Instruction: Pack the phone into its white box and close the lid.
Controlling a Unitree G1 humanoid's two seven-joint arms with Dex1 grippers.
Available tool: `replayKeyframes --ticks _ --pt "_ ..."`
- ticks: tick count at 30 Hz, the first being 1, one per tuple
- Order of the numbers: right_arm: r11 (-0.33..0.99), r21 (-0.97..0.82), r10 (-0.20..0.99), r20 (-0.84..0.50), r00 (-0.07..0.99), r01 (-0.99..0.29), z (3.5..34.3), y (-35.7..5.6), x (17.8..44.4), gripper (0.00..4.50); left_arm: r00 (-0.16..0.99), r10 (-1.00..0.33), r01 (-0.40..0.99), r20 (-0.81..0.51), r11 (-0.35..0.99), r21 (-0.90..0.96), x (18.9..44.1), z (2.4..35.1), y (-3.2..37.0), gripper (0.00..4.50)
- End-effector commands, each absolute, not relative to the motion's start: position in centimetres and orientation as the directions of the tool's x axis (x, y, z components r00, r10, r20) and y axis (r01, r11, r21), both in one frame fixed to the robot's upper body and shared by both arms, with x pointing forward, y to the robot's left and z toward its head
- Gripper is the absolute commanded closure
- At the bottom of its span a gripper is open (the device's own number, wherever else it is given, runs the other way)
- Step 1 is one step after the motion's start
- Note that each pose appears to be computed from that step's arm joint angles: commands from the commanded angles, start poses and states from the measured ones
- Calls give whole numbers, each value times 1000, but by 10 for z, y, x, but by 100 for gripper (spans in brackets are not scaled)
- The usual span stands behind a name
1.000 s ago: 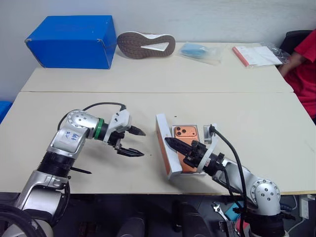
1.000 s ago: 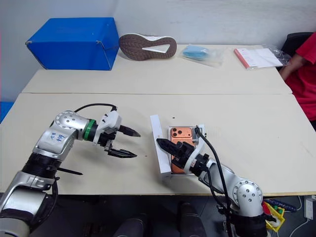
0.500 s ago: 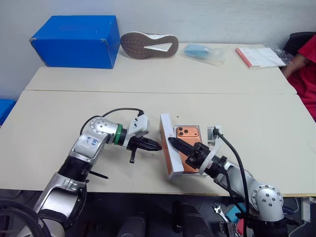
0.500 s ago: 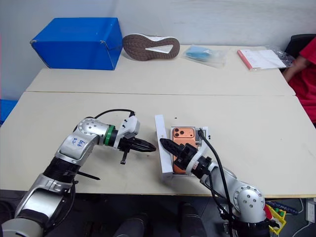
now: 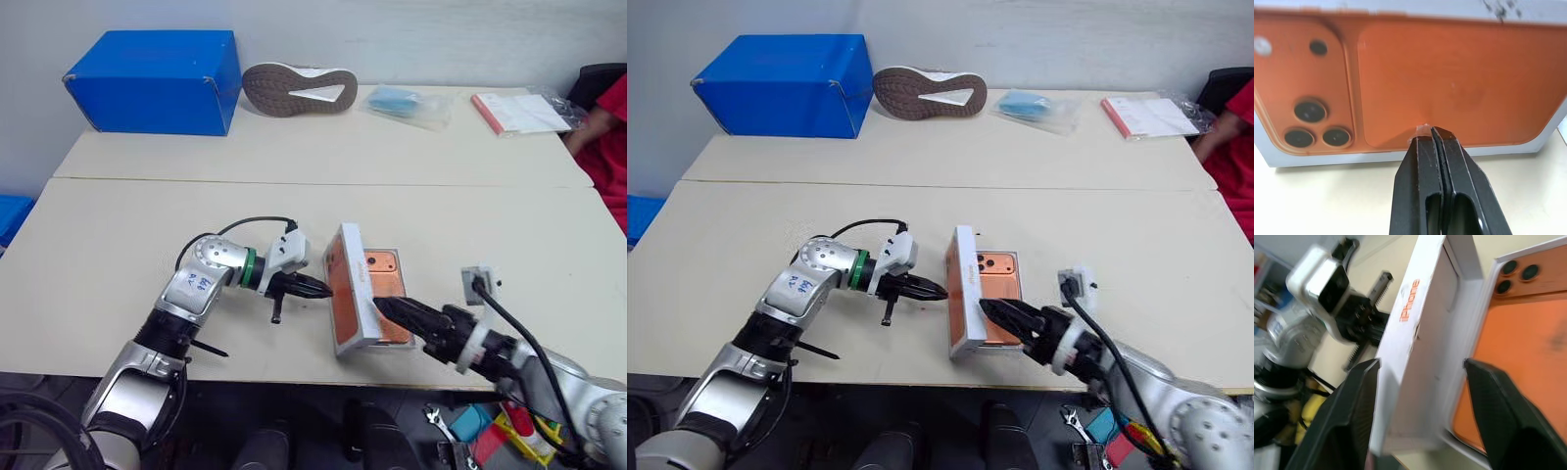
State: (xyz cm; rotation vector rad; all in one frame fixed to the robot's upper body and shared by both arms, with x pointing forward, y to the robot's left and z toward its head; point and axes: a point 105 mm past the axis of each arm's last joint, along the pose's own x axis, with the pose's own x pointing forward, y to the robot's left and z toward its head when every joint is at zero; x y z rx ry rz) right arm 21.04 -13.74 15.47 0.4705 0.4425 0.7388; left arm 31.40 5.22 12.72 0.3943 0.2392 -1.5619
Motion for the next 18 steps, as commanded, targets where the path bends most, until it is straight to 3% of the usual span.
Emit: replayKeyframes --ticks 1,6,11,14,18 --pt "658 356 750 -236 618 -663 172 -148 192 176 -11 -925 988 -379 -69 138 317 138 44 450" --pt "663 168 732 -347 586 -730 165 -164 176 176 -61 -931 979 -359 -127 162 317 142 28 450" --pt "673 131 722 -332 608 -728 164 -171 177 176 -73 -933 976 -353 -139 166 320 145 24 450" --pt "676 96 710 -350 611 -730 159 -173 178 176 -72 -930 981 -360 -132 144 324 150 42 450" --pt "656 60 716 -366 595 -753 154 -172 177 271 -150 -893 979 -424 -193 61 314 147 79 450"
